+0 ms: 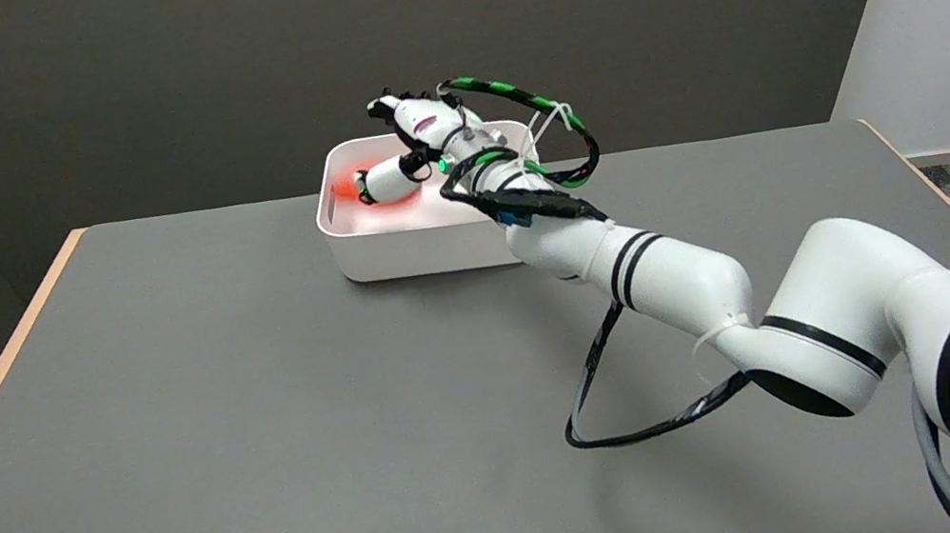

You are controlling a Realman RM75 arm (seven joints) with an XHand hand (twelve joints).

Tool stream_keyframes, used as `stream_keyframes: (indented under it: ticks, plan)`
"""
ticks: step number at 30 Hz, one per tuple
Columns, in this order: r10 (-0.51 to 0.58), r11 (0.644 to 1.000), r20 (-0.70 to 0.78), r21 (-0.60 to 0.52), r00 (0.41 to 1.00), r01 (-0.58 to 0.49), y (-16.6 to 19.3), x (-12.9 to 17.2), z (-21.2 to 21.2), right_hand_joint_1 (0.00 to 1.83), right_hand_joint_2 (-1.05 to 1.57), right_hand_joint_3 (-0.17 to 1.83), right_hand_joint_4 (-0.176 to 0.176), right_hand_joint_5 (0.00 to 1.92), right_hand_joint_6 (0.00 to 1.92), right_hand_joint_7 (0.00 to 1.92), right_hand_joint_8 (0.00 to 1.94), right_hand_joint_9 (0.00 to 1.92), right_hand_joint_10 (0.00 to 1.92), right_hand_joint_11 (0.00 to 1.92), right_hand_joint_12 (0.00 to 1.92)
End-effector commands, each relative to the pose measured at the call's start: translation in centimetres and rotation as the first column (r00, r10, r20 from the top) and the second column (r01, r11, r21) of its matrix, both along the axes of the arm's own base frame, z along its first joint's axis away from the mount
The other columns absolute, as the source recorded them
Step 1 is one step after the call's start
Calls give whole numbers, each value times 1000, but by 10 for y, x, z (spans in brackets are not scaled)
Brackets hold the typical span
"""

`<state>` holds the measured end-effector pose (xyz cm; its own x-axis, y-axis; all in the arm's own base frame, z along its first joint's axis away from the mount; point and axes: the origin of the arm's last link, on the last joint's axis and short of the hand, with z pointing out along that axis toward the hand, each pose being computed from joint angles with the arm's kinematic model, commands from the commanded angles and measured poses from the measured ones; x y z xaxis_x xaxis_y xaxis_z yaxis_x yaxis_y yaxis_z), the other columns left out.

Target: Place mango into white box.

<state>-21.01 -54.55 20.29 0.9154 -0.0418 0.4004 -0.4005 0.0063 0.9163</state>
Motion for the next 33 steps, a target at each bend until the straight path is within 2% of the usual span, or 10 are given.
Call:
stream_keyframes:
  ticks: [1, 11, 20, 22, 23, 25, 27, 29, 31, 33]
  plan:
    - [33, 994, 92, 102, 995, -43, 43, -9, 13, 410, 562, 863, -6, -1, 34, 1, 190, 2, 609, 100, 1298]
    - [176, 984, 113, -11, 978, -176, 70, 10, 48, 392, 530, 815, -20, -1, -1, -1, -1, -1, 148, -1, 1050]
    - [542, 827, 147, -268, 827, -495, 144, 78, 78, 377, 726, 665, -56, -1, -1, -1, -1, -1, -1, -1, 516]
    - [583, 791, 112, -303, 804, -532, 164, 91, 79, 355, 740, 887, -62, -1, 60, -1, 63, -1, 174, -1, 611]
    - [603, 764, 56, -328, 796, -556, 177, 98, 81, 412, 775, 941, -63, 16, 303, 57, 237, 68, 357, 1, 750]
    - [617, 714, -51, -382, 785, -586, 200, 107, 86, 679, 1000, 765, -74, 150, 1299, 278, 935, 349, 961, 6, 1243]
    - [608, 661, -129, -464, 783, -590, 224, 108, 93, 807, 1345, 282, -101, 386, 1853, 298, 1359, 436, 1358, -1, 1591]
    - [599, 625, -145, -529, 787, -574, 240, 107, 103, 913, 1479, 44, 17, 344, 1842, 400, 1939, 487, 1721, -1, 1509]
    - [582, 600, -149, -585, 800, -546, 251, 102, 111, 970, 1391, 152, -6, 411, 1750, 434, 1941, 495, 1888, -1, 1875]
    - [546, 593, -140, -631, 826, -500, 259, 89, 116, 984, 1372, 177, -18, 415, 1730, 453, 1941, 468, 1919, -1, 1921]
